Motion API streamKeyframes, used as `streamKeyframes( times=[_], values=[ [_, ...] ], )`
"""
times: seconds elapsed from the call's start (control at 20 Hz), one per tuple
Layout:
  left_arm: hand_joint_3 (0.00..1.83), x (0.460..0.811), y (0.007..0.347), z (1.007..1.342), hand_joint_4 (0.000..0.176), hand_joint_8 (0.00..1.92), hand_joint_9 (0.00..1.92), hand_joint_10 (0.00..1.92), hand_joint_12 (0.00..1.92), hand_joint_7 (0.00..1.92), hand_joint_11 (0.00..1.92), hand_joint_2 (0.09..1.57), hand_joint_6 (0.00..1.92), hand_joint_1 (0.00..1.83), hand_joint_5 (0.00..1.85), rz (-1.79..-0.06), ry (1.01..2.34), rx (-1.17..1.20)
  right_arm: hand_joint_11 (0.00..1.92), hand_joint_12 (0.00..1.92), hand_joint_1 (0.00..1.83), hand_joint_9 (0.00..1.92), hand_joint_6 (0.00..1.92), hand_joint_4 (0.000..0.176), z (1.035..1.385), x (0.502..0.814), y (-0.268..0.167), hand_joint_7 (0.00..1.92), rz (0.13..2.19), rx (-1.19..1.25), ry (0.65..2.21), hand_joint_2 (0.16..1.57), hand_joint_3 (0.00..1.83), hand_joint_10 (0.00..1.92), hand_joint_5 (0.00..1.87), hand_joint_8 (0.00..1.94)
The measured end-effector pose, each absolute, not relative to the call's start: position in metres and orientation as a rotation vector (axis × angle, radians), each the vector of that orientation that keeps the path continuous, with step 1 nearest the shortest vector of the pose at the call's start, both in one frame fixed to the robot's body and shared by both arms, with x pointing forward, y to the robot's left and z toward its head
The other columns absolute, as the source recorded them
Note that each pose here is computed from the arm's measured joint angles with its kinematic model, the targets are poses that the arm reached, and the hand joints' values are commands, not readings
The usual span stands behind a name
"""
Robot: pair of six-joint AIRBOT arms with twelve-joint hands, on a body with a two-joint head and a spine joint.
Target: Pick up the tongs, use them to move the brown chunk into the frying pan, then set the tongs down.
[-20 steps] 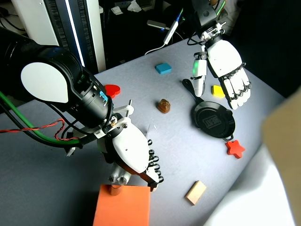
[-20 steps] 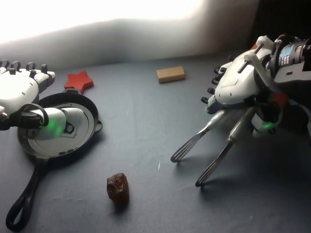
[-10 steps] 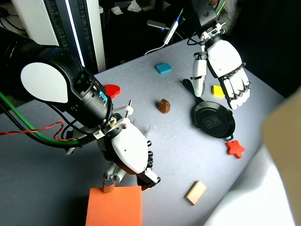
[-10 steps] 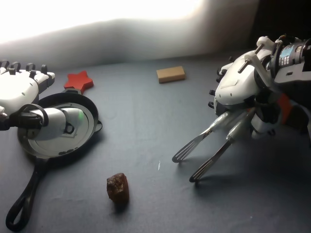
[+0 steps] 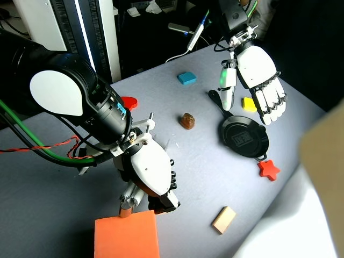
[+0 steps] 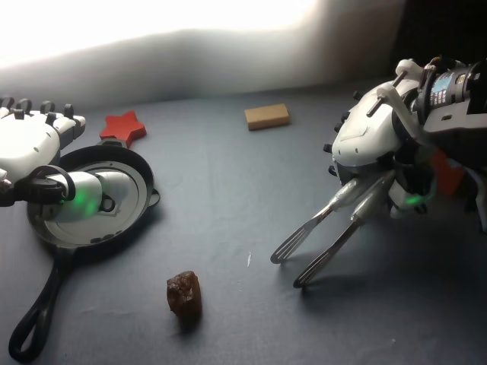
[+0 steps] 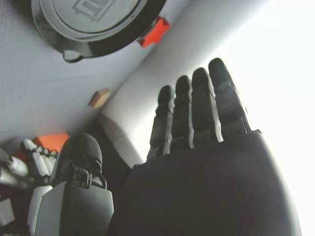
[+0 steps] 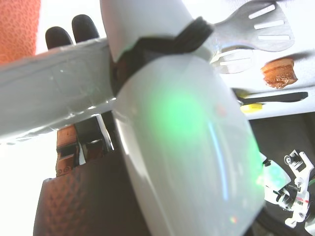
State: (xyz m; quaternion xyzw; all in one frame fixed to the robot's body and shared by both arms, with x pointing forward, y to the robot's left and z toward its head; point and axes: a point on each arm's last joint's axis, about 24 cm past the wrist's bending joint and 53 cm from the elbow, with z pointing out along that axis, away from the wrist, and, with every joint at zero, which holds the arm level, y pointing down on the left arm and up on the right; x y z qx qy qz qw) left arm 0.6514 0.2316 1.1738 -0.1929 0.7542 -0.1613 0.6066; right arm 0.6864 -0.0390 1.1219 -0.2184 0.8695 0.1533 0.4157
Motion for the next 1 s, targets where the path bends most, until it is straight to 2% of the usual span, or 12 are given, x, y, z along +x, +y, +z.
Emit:
streamKeyframes(
  times=[0.5,0.55,0.6,0.65,0.9,0.95,1.0],
  values=[
    [0.0,0.651,0.232,1.174,0.0,0.0,0.13,0.0,0.39,0.15,0.0,1.24,0.0,0.0,0.13,-0.372,1.744,-0.446,0.29,1.36,1.1,0.79,0.06,0.0,1.131,0.689,-0.037,0.92,0.392,-0.541,2.17,1.19,0.0,0.22,0.9,0.02],
    [0.0,0.651,0.232,1.174,0.0,0.0,0.12,0.0,0.36,0.14,0.0,1.25,0.0,0.0,0.11,-0.372,1.743,-0.446,0.29,1.38,1.1,0.8,1.01,0.0,1.134,0.689,-0.036,0.93,0.396,-0.54,2.164,1.21,0.0,0.22,0.81,0.01],
    [0.0,0.651,0.232,1.174,0.0,0.0,0.12,0.0,0.35,0.14,0.0,1.24,0.0,0.0,0.11,-0.372,1.743,-0.446,0.26,1.43,1.08,0.79,1.3,0.0,1.135,0.69,-0.036,0.93,0.398,-0.538,2.162,1.24,0.0,0.23,0.73,0.01],
    [0.0,0.651,0.232,1.173,0.0,0.0,0.11,0.0,0.32,0.12,0.0,1.24,0.0,0.0,0.11,-0.37,1.744,-0.444,0.25,1.43,1.08,0.78,1.37,0.0,1.137,0.69,-0.036,0.92,0.399,-0.534,2.16,1.26,0.0,0.24,0.71,0.01],
    [0.0,0.651,0.232,1.173,0.0,0.0,0.11,0.0,0.31,0.12,0.0,1.25,0.0,0.0,0.09,-0.37,1.745,-0.445,0.25,1.43,1.08,0.73,1.37,0.0,1.148,0.694,-0.038,0.91,0.405,-0.51,2.149,1.26,0.0,0.34,0.71,0.0],
    [0.0,0.651,0.232,1.173,0.0,0.0,0.13,0.01,0.37,0.14,0.0,1.25,0.01,0.0,0.11,-0.37,1.745,-0.445,0.23,1.42,1.11,0.72,0.82,0.0,1.149,0.694,-0.038,0.9,0.404,-0.509,2.148,1.21,0.0,0.34,0.64,0.01],
    [0.0,0.651,0.232,1.173,0.0,0.0,0.11,0.01,0.32,0.13,0.0,1.24,0.0,0.0,0.11,-0.37,1.745,-0.445,0.23,1.4,1.12,0.71,0.51,0.0,1.15,0.695,-0.039,0.9,0.404,-0.504,2.148,1.2,0.0,0.34,0.7,0.01]
  ],
)
